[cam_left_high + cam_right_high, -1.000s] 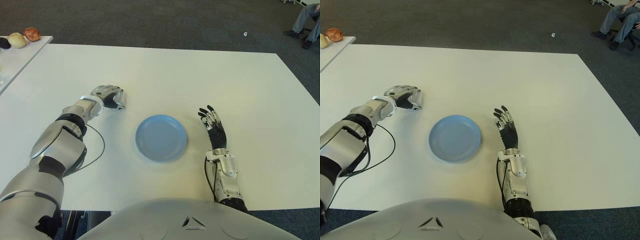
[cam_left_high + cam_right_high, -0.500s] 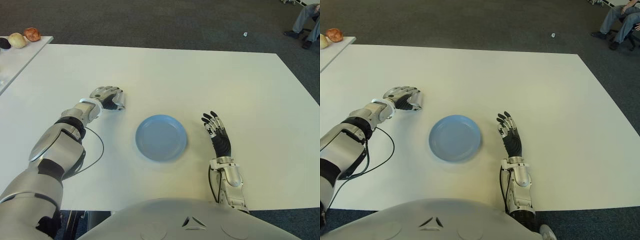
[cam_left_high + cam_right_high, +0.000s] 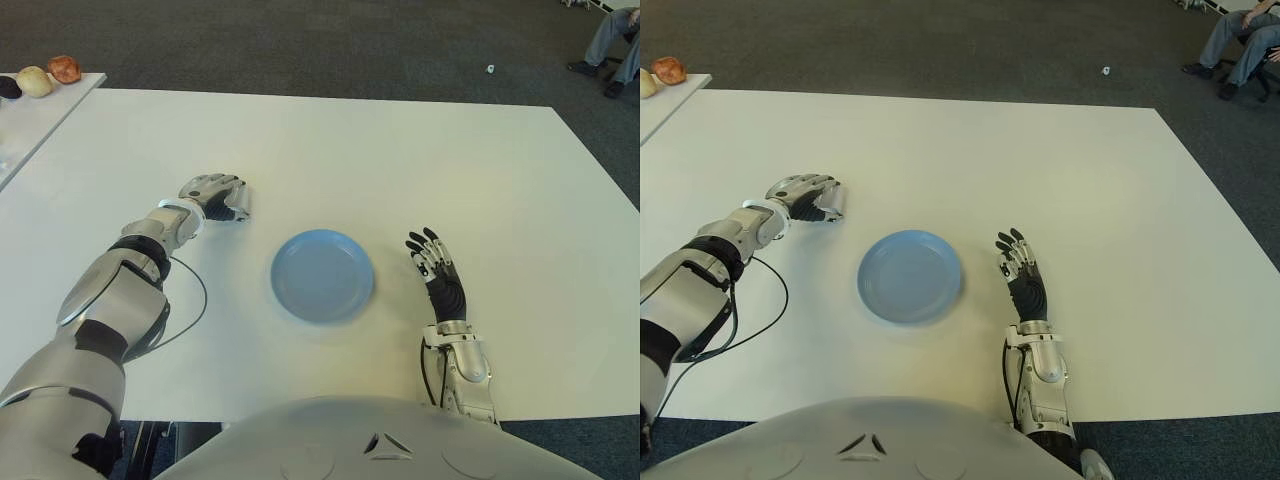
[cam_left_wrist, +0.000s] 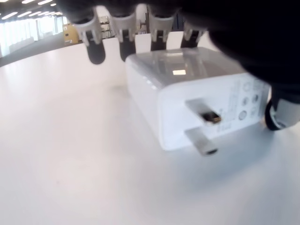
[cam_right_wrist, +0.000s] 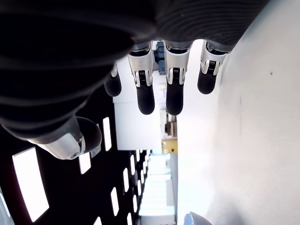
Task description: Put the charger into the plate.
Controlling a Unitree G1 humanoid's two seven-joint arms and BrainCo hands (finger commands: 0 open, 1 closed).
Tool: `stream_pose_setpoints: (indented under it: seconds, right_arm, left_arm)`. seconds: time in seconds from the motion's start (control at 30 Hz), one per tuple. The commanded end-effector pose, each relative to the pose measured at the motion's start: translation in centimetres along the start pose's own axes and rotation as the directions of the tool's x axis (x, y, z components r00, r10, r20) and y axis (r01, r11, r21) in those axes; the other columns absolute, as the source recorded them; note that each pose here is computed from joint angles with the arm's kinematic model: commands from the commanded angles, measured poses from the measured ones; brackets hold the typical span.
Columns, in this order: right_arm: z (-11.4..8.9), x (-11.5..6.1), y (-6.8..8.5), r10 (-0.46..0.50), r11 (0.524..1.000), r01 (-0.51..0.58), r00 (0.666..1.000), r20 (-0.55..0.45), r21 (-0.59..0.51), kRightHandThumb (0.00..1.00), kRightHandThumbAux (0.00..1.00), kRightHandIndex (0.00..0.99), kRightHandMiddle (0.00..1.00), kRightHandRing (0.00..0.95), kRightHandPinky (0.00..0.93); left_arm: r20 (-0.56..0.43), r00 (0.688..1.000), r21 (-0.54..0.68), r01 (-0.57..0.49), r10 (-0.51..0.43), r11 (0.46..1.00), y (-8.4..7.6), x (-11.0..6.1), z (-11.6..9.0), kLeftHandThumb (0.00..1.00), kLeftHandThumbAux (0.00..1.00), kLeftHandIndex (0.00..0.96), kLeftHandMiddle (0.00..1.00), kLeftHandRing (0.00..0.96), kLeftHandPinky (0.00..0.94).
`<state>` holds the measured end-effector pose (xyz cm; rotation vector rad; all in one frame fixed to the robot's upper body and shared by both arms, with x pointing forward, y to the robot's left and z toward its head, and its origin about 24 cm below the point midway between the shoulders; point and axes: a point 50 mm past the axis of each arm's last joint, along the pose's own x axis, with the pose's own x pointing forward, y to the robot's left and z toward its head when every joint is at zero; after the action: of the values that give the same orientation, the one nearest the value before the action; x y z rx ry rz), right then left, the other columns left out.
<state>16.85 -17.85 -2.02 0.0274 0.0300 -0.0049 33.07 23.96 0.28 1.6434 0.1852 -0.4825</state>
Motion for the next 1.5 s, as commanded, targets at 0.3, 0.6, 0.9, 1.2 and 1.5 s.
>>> stream_pose_setpoints:
  seconds: [0.3, 0.6, 0.9, 1.2, 1.5]
  right_arm:
    - [-1.9, -1.5, -0.1, -0.005, 1.0, 0.006, 0.993, -0.121, 0.011, 0.0, 0.529, 0.0, 0.172, 0.155, 0.062]
    - [-1.9, -1.4, 0.0, -0.014, 1.0, 0.015, 0.993, -0.12, 0.011, 0.0, 0.513, 0.0, 0.18, 0.163, 0.066]
    - [-2.0, -1.2, 0.2, -0.015, 1.0, 0.017, 0.993, -0.119, 0.017, 0.0, 0.496, 0.0, 0.193, 0.17, 0.072]
    - [-2.3, -0.7, 0.1, -0.032, 0.999, 0.034, 0.988, -0.154, 0.011, 0.0, 0.491, 0.0, 0.146, 0.121, 0.043]
    - [-2.3, 0.1, -0.2, -0.11, 0.994, 0.11, 0.97, -0.216, -0.008, 0.0, 0.534, 0.0, 0.067, 0.045, 0.015]
  left_arm:
    - [0.026, 0.995, 0.008, 0.094, -0.094, 0.996, -3.1, -0.7, 0.7, 0.1, 0.414, 0.0, 0.0, 0.0, 0.013]
    - [0.034, 0.996, 0.022, 0.08, -0.08, 0.997, -3.3, -1.0, 0.4, 0.265, 0.425, 0.0, 0.003, 0.027, 0.147]
    - [0.045, 0.998, 0.055, 0.03, -0.032, 0.998, -3.3, -1.2, 0.4, 0.557, 0.374, 0.044, 0.173, 0.236, 0.332]
    - [0.063, 0.998, 0.086, 0.013, -0.019, 0.996, -3.5, -1.3, 0.4, 0.677, 0.394, 0.294, 0.47, 0.478, 0.465]
    - [0.055, 0.998, 0.089, 0.017, -0.022, 0.996, -4.0, -1.4, 0.6, 0.744, 0.583, 0.452, 0.658, 0.664, 0.631]
